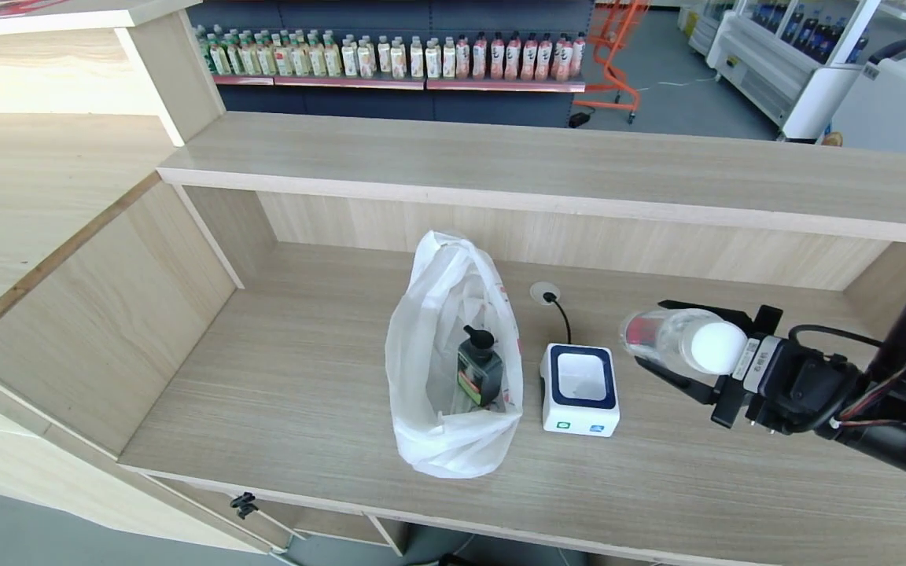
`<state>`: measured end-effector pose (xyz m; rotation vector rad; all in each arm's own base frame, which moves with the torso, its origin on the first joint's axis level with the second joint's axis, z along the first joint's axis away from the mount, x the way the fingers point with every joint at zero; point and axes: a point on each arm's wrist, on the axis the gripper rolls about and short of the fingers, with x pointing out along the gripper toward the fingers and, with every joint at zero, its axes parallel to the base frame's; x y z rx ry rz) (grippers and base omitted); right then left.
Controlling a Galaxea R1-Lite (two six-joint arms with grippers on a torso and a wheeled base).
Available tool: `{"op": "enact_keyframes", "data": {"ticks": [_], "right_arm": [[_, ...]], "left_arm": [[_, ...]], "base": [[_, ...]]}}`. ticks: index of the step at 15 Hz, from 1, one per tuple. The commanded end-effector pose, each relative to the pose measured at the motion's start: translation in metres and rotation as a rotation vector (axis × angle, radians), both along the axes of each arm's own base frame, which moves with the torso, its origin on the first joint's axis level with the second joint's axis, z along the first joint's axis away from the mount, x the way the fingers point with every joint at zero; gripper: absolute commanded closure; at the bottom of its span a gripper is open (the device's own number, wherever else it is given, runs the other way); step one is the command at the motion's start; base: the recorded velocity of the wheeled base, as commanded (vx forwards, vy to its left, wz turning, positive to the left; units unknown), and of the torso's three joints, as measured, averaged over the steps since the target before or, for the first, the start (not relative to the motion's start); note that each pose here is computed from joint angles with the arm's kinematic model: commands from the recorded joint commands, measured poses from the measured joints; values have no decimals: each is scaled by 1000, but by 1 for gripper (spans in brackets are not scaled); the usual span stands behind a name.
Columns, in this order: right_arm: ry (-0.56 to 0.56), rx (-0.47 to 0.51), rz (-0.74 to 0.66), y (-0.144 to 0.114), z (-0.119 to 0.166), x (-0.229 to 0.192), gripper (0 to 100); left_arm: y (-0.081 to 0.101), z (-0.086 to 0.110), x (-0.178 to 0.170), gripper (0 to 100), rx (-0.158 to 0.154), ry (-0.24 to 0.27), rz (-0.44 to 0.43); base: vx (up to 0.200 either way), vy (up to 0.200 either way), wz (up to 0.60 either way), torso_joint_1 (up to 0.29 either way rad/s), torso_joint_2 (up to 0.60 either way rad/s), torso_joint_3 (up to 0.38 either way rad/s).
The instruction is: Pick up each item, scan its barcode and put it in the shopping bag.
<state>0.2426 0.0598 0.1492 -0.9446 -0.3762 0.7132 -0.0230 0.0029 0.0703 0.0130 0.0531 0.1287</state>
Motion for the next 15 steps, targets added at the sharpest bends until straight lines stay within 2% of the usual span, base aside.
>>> {"op": "enact_keyframes", "data": {"ticks": [1,5,10,15], "right_arm": [[46,2,6,2,-11,6,100],[88,-4,15,1,-22,7,100],[117,-7,82,8,-34,29,100],[63,8,139,12,-59,49,100]], "left_arm": [[0,0,0,0,0,0,1],[0,0,0,0,0,0,1],[0,0,0,0,0,0,1],[0,0,0,0,0,0,1]], "base": [[0,0,0,0,0,0],[0,0,0,0,0,0],[0,0,0,0,0,0],[0,0,0,0,0,0]]}}
